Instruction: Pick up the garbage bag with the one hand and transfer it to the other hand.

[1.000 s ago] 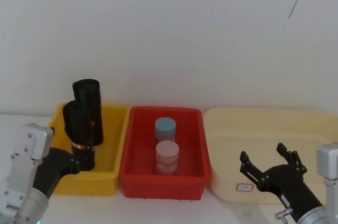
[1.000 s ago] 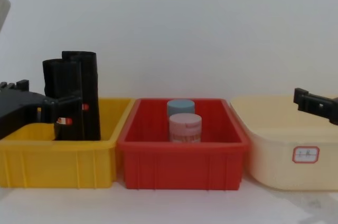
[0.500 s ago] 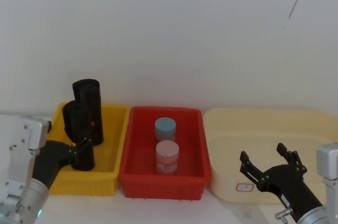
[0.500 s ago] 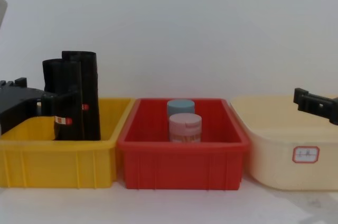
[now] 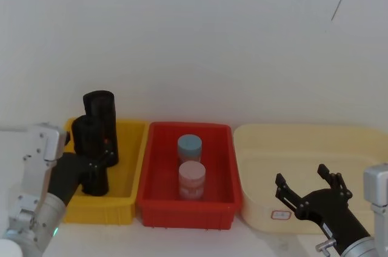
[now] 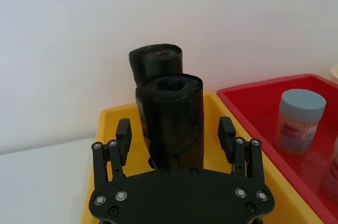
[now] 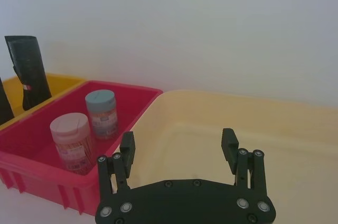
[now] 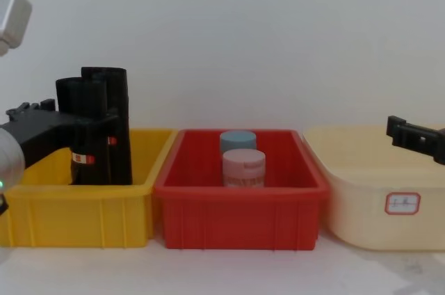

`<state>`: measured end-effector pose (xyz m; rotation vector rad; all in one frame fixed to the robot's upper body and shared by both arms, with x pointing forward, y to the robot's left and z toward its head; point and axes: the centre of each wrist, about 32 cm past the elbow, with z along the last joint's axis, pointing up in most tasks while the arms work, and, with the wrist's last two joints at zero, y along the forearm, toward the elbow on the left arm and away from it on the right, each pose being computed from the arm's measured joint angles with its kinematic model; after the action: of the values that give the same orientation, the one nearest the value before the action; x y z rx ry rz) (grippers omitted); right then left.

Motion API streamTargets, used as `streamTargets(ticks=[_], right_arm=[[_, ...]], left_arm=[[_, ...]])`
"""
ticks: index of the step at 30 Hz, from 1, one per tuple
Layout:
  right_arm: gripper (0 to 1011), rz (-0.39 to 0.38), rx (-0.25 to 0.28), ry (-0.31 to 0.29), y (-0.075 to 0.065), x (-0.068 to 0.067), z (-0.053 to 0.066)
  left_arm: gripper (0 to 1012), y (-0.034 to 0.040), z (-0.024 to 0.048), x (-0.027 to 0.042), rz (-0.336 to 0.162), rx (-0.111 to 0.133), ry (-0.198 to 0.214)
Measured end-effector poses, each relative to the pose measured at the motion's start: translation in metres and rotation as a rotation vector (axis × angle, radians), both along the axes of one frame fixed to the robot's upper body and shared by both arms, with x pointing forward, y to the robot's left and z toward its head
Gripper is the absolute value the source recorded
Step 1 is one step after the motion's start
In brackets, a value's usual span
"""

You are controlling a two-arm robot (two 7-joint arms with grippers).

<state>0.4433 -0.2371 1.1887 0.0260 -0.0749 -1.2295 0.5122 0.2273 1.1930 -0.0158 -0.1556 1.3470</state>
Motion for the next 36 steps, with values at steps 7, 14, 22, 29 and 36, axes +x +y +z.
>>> streamTargets(ticks=[7, 14, 22, 29, 36], right_arm=[[1000, 0.000, 0.000, 0.000, 0.000, 0.000, 0.000], [1000, 0.000, 0.000, 0.000, 0.000, 0.000, 0.000], [1000, 0.000, 0.000, 0.000, 0.000, 0.000, 0.000], [1000, 0.000, 0.000, 0.000, 0.000, 0.000, 0.000], [1000, 0.000, 0.000, 0.000, 0.000, 0.000, 0.000]], left_arm=[[992, -0.0018, -0.0002, 0.0090, -0.014, -0.003, 0.000], [826, -0.0028, 0.0008, 0.0147, -0.018, -0.009, -0.004], [592, -0.0029, 0.0033, 0.0173, -0.010, 0.014, -0.019], [540, -0.0038, 0.0099, 0.0171, -0.003, 0.037, -0.050], [523, -0.0055, 0.0207, 0.0174, -0.024, 0.055, -0.090]])
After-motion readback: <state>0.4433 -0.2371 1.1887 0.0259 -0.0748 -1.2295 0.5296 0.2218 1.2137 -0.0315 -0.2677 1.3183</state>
